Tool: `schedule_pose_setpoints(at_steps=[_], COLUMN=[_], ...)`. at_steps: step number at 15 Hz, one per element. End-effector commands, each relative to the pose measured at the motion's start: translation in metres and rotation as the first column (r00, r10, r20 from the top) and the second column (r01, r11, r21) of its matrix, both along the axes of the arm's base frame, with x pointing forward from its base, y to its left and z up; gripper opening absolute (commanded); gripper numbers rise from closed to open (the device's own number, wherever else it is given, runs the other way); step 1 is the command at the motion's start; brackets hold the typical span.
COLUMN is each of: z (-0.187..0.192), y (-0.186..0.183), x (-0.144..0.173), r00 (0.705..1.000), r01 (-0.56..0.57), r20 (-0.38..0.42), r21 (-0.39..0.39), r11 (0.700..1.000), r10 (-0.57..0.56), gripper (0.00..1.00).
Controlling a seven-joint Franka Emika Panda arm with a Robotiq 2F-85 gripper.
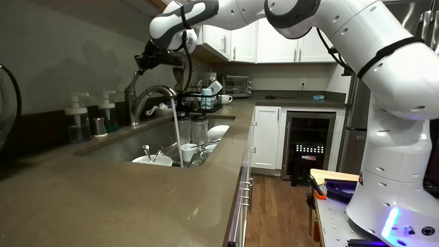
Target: Push the faucet handle downwards
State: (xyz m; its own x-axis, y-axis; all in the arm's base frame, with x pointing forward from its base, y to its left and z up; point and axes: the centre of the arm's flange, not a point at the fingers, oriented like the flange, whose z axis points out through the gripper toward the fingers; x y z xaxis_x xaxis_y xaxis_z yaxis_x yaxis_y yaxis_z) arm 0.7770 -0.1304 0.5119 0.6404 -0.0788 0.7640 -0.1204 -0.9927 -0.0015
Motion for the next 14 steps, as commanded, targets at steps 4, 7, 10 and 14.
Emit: schedule_pose_setpoints(at_steps=[4,7,10,14], z=[-0.003,-0.011,-0.010,-0.009], y=[0.007,0.010,0.009,0.009], x=[-0.020,-0.012,-0.009,-0.017], r00=[0.993,0.992,0.992,0.995], r01=[-0.013,-0.028,-0.032,-0.032], r20=[0.113,0.124,0.121,0.090], r21=[-0.018,0.000,0.006,0.008], r11=[1.000,1.000,0.999,0.999], r10=[0.015,0.028,0.031,0.032], gripper=[0.04,0.04,0.03,0.03])
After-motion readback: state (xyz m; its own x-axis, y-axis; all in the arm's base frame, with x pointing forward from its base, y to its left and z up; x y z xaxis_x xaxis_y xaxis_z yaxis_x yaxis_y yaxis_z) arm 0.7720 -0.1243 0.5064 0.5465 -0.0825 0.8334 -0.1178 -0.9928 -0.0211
